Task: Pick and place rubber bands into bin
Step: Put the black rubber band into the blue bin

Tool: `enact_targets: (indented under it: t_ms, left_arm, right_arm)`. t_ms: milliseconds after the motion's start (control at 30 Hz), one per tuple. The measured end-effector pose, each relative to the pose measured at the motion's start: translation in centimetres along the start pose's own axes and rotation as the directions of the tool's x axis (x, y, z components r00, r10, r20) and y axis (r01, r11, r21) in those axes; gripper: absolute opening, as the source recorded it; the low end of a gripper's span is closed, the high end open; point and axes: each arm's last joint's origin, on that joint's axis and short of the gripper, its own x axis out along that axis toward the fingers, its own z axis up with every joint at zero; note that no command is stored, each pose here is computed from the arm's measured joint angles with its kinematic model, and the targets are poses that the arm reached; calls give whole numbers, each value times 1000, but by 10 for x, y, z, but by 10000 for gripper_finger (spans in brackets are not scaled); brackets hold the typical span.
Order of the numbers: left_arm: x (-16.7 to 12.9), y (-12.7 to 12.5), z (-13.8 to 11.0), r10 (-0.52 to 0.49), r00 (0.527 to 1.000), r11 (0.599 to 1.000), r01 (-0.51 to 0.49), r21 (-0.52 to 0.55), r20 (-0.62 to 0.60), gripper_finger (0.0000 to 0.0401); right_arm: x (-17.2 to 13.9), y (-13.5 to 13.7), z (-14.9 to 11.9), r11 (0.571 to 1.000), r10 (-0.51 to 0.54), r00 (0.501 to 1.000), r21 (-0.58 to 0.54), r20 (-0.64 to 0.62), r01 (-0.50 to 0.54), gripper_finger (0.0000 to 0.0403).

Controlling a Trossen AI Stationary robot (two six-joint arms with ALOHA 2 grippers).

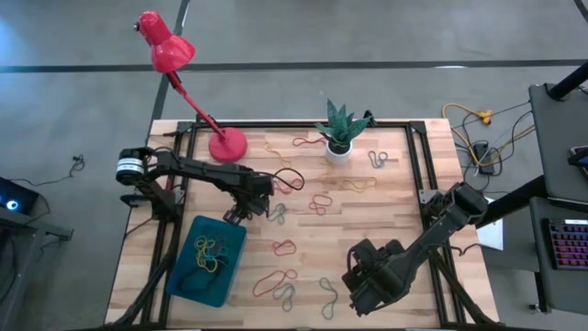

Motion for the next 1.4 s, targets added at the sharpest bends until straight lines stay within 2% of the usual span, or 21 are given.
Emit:
enact_targets:
  t_ms: [367, 500, 733, 900, 1033, 1200, 1300, 1400]
  left_arm:
    - [3, -2, -3, -17, 1000, 1000, 17, -4, -11, 182]
    - [4, -3, -3, -18, 1000, 1000, 18, -3, -11, 135]
    - [4, -2, -1, -14, 1000, 1000, 14, 1, 14, 16]
    - [-4, 3, 3, 54, 999, 999, -54, -7, -7, 3]
    - [-39, 5, 7, 58, 998, 997, -59, -47, -29, 1]
    - [-112, -14, 6, 1, 998, 985, -11, -170, -56, 0]
    - [-152, -35, -1, -95, 995, 949, 88, -302, -10, 0]
    - [-175, -60, -4, -194, 972, 889, 230, -397, 130, 0]
  right_arm:
    - [0, 0, 0, 1000, 3, 1000, 1, -2, -3, 198]
    - [0, 0, 0, 1000, 3, 1000, 2, -2, -2, 198]
    - [0, 0, 0, 1000, 1, 1000, 2, -2, -1, 198]
    - [0, 0, 0, 1000, 0, 1000, -1, -2, 0, 198]
    - [0, 0, 0, 1000, 0, 1000, -18, -3, 0, 198]
    - [0, 0, 2, 1000, -2, 1000, -21, -2, 2, 198]
    - [0, 0, 5, 999, -1, 1000, -36, 14, 1, 198]
    - [2, 1, 9, 998, -3, 1000, -65, 14, 4, 198]
